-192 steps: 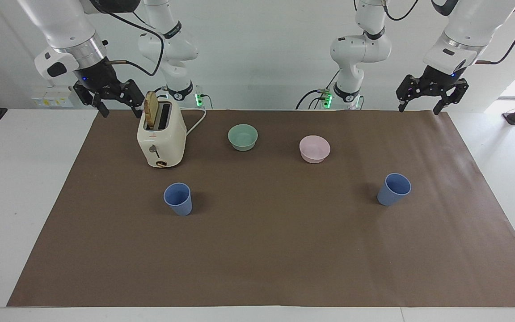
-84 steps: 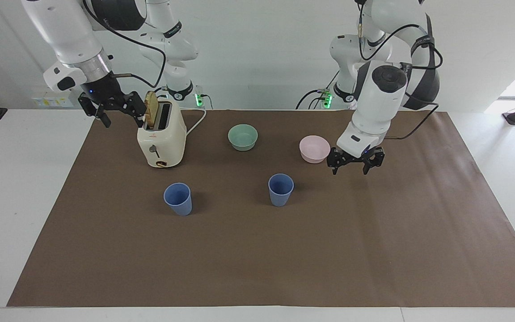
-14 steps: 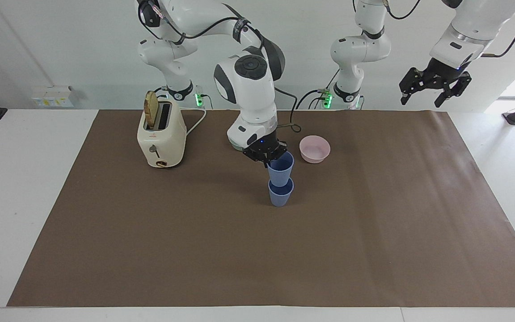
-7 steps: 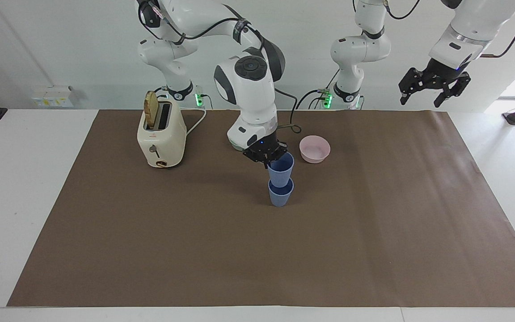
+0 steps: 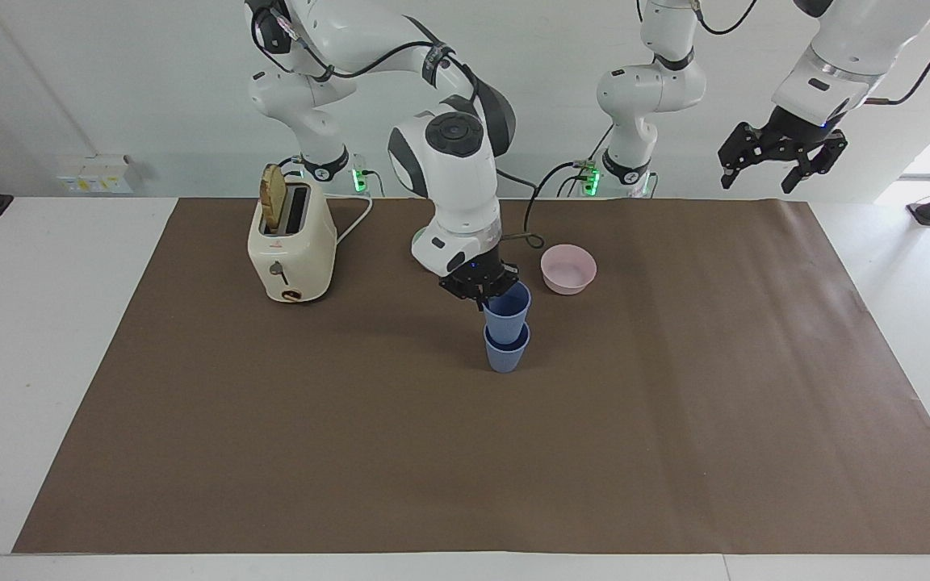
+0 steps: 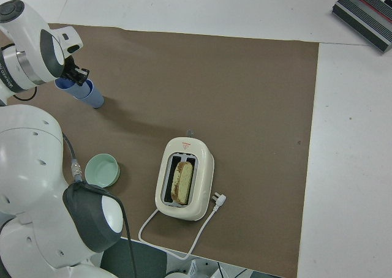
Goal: Stack blue cups with both arms
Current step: 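Lower the held cup into the placed cup and open the right gripper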
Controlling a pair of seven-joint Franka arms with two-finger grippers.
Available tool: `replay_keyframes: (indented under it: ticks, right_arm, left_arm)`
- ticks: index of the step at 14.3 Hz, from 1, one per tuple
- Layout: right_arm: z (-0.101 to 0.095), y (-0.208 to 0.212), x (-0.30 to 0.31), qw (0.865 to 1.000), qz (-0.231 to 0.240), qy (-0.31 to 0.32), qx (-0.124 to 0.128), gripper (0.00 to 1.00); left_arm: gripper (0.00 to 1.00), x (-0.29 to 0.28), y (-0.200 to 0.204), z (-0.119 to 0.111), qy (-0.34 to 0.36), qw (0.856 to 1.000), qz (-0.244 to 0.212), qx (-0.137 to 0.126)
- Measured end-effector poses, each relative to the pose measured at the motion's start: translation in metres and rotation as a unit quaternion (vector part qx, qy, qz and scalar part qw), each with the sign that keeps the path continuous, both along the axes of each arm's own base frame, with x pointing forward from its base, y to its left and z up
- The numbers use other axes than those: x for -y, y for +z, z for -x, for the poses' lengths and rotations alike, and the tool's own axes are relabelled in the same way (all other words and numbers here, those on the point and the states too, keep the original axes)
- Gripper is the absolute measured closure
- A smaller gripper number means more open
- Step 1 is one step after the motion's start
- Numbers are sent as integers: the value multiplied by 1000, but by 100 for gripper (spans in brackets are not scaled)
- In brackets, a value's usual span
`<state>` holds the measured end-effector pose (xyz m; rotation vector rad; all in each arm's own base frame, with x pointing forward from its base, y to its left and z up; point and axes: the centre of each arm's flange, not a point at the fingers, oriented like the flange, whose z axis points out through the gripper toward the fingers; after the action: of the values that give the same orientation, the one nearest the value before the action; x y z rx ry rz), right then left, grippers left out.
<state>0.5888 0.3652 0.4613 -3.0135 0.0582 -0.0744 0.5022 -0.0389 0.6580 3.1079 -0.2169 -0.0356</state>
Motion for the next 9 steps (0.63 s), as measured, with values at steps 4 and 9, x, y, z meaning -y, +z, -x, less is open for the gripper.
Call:
replay_keyframes:
  ticks: [4, 9]
  right_arm:
    - [-7, 0, 10, 1000, 0, -3, 3, 94]
    - [-10, -8, 6, 1000, -4, -2, 8, 94]
  left_arm:
    - [0, 0, 0, 0, 0, 1000, 0, 0]
    - [0, 0, 0, 0, 0, 1000, 0, 0]
